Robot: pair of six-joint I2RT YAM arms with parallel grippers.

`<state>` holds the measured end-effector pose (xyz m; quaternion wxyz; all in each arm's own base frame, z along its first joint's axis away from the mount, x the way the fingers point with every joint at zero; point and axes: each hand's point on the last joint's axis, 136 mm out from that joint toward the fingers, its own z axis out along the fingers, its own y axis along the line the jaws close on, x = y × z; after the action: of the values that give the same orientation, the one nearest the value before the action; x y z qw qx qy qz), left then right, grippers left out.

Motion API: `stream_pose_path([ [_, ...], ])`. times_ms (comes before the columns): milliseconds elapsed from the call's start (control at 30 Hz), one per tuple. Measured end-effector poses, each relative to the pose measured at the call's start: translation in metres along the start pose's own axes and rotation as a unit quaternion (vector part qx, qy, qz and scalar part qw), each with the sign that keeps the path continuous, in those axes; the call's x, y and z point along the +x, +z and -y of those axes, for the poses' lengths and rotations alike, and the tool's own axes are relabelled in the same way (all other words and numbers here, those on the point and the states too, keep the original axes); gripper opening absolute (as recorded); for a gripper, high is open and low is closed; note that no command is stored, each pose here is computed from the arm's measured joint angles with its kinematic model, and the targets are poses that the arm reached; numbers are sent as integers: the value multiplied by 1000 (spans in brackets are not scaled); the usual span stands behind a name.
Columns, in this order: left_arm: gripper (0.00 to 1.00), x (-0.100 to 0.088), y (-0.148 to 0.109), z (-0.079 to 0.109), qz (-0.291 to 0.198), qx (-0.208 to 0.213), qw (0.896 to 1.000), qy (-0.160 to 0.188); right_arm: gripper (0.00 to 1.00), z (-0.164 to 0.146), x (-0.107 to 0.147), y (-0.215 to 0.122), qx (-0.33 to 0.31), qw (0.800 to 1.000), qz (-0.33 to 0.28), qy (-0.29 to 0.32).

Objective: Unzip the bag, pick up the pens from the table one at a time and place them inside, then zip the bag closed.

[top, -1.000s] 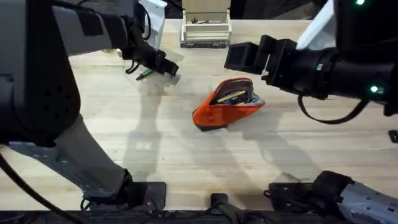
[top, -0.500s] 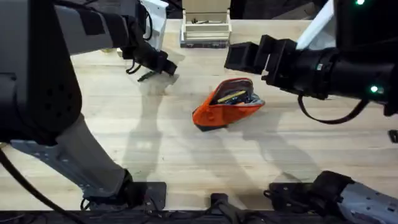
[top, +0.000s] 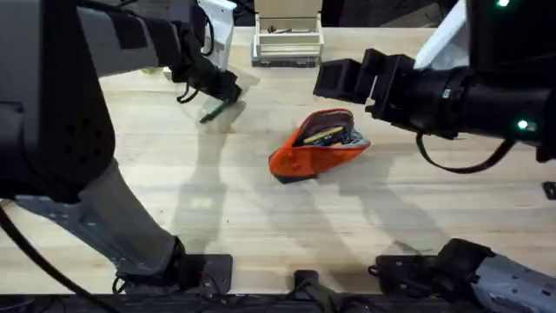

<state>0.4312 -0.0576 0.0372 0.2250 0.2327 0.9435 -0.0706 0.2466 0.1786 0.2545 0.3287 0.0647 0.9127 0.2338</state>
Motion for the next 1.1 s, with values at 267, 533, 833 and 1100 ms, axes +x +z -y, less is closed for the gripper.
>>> stream_pose_path([
  [267,41,0,-3,-2,-7,-6,1000,-1,998,0,0,0,0,1000,0,0],
  [533,41,-1,-28,-12,-10,-44,999,-1,997,0,-1,-4,-4,1000,4,0],
  [833,41,-35,-99,6,57,-82,994,34,998,-3,-8,-23,-24,999,29,-9],
  [1100,41,-37,-117,67,40,-76,992,88,998,-2,-15,-41,-36,998,58,-13],
])
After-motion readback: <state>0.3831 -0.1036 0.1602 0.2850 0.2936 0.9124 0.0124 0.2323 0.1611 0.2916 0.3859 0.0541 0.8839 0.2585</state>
